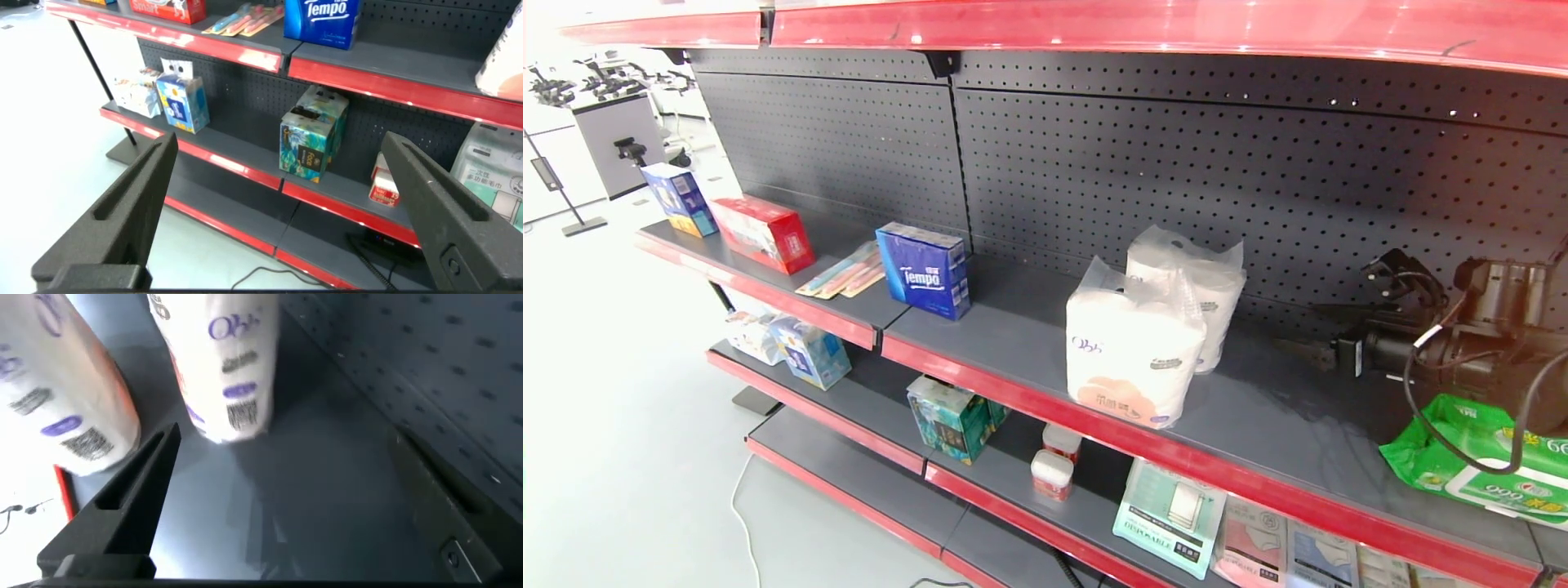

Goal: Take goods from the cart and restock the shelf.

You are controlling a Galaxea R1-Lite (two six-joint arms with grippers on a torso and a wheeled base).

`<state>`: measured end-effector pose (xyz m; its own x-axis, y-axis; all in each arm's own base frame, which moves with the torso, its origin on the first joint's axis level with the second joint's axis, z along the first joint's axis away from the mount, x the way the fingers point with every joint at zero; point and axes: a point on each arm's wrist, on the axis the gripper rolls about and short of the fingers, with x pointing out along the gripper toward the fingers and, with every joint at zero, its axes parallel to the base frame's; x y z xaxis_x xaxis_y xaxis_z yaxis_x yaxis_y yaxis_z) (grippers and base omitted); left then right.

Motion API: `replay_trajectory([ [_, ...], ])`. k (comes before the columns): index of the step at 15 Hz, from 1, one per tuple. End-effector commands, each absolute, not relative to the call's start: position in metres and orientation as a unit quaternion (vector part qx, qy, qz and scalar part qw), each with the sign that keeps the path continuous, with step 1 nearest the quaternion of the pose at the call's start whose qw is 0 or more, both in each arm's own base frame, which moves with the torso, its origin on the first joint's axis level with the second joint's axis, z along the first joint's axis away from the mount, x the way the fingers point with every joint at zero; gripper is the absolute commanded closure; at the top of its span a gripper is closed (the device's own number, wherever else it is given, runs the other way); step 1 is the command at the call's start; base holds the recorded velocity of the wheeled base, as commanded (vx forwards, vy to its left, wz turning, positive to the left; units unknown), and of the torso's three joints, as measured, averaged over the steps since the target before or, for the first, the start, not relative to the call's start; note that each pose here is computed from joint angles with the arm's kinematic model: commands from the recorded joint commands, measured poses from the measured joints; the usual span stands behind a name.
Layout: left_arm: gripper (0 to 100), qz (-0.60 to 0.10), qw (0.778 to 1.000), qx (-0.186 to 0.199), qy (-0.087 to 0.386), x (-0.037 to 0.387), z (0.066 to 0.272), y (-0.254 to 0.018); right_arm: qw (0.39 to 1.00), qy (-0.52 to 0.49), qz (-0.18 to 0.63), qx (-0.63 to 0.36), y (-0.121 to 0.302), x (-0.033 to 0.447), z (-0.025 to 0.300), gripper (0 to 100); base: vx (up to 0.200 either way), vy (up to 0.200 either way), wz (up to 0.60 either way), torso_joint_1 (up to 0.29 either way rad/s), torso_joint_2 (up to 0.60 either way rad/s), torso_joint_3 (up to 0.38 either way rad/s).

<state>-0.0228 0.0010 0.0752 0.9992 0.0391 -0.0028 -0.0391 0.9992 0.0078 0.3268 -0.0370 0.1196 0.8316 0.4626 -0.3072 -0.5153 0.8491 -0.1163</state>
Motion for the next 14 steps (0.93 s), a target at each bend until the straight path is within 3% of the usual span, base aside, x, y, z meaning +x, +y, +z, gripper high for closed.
replay_trajectory([
  [1, 0, 0.02, 1.0, 0.004, 0.002, -0.023, 0.075, 0.001, 0.958, 0.115, 0.243, -0.105, -0.037, 0.299, 0.141, 0, 0.0, 0.0, 0.0, 0.0, 0.0, 0.0],
  [4, 0, 0.02, 1.0, 0.004, 0.002, -0.023, 0.075, 0.001, 0.965, 0.124, 0.207, -0.104, -0.038, 0.266, 0.146, 0, 0.0, 0.0, 0.0, 0.0, 0.0, 0.0],
  [10, 0, 0.02, 1.0, 0.004, 0.002, -0.023, 0.075, 0.001, 0.994, 0.105, 0.03, -0.012, -0.025, 0.177, 0.166, 0, 0.0, 0.0, 0.0, 0.0, 0.0, 0.0],
  [14, 0, 0.02, 1.0, 0.004, 0.001, -0.023, 0.075, 0.001, 0.98, 0.116, -0.163, -0.009, -0.023, 0.113, 0.151, 0, 0.0, 0.0, 0.0, 0.0, 0.0, 0.0],
])
